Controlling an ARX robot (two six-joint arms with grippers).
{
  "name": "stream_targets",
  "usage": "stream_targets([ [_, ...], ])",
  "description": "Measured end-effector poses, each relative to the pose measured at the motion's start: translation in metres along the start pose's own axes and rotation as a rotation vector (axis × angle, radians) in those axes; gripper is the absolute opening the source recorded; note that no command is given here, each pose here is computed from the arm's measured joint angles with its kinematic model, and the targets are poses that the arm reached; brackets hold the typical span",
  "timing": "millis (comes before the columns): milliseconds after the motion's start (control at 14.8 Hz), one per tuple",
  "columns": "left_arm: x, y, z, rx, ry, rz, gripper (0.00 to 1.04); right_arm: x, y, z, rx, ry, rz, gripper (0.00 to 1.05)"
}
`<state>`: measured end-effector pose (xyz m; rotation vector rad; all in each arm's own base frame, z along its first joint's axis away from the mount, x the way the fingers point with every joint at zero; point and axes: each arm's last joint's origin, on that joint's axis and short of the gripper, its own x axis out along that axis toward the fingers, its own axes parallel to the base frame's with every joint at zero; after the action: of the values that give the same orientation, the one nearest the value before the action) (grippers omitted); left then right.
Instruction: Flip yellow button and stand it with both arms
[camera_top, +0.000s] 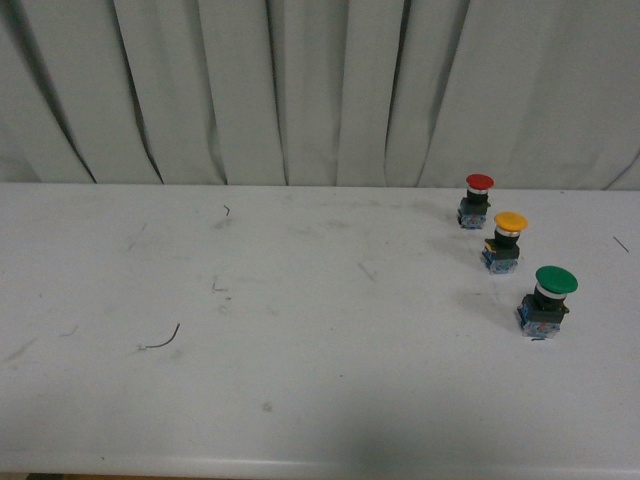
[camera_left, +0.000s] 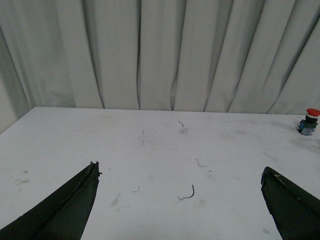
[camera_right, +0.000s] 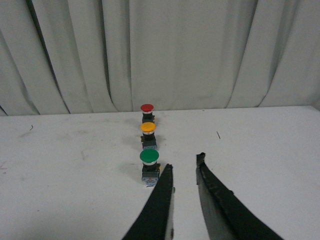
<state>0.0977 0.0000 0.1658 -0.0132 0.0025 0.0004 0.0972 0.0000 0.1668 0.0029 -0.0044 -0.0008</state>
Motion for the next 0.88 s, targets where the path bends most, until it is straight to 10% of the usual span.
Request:
stream_targets([
  [473, 0.0, 0.0, -0.0001, 0.0, 0.0, 0.0, 0.98, 0.0, 0.0, 0.0, 0.0, 0.0, 0.0, 0.98],
  [878, 0.0, 0.0, 0.0, 0.0, 0.0, 0.0, 0.98, 0.0, 0.0, 0.0, 0.0, 0.0, 0.0, 0.98],
])
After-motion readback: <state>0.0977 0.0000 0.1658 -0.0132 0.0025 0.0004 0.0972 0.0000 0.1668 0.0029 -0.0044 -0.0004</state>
